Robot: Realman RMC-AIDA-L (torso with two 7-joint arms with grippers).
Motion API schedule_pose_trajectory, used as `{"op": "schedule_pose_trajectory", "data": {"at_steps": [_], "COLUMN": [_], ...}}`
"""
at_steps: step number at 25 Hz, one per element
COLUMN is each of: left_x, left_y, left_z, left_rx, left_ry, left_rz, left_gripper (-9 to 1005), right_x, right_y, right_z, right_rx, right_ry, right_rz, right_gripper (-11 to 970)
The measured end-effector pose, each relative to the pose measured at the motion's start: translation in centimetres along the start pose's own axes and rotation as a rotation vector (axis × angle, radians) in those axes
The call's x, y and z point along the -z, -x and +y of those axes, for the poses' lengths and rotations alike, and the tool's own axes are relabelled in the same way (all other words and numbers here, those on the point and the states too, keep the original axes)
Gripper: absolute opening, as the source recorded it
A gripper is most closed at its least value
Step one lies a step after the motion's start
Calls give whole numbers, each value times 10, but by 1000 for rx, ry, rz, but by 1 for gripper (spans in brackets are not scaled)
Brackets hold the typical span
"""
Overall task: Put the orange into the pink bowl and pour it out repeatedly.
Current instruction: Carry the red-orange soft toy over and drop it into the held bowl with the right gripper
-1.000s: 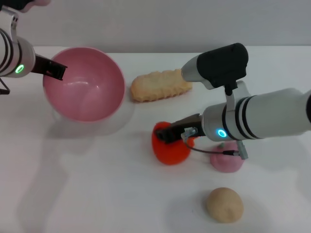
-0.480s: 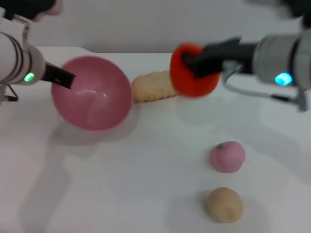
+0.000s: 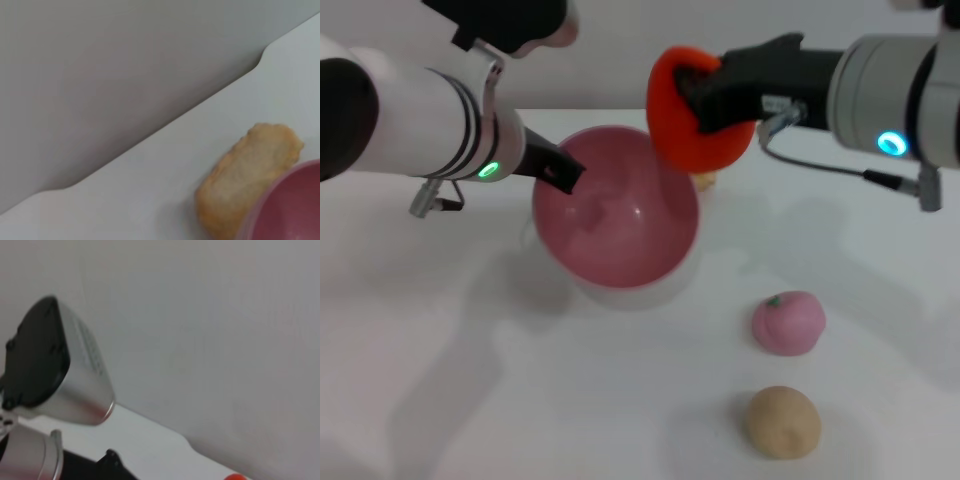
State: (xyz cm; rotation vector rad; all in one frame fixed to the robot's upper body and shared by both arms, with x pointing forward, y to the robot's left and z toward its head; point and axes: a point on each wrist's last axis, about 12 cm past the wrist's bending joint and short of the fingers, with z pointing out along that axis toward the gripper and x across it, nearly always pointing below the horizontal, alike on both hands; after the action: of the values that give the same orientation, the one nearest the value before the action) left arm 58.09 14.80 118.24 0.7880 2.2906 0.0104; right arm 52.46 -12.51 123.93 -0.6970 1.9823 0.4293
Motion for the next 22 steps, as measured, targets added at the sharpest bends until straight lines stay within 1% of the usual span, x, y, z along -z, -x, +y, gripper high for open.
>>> {"op": "schedule_pose_trajectory", "data": {"at_steps": [1,4,7,11,16,20,22], "left_x": [0,2,2,2,2,2,1], "left_y": [4,7,11,13,12,11,10], "left_z": [-3,-5,-6,-7,-6,-6,-7], "left_rx": [-5,-7,-14,-18,-19,-21,-48], "left_ry": [-11,-22,-33,-35,-33,-31,-26], "left_rz": [-9,-24,-37,-40,-39,-40,-50], "left_gripper": [48,48,48,48,48,48,47], "right_x": [-3,-13,-27,-33,-31,-28,-23], "right_y": [-2,-9,-15,-18,-14,-12,-11], "right_z": [1,-2,-2,-1,1,0,-9], "right_rx": [-3,-30,-77,-75,-66,-68,-79], "right_ry": [4,12,63,69,75,71,33], "right_rz": [5,20,56,73,61,46,35], "right_gripper": [56,69,82,99,120,267,341]}}
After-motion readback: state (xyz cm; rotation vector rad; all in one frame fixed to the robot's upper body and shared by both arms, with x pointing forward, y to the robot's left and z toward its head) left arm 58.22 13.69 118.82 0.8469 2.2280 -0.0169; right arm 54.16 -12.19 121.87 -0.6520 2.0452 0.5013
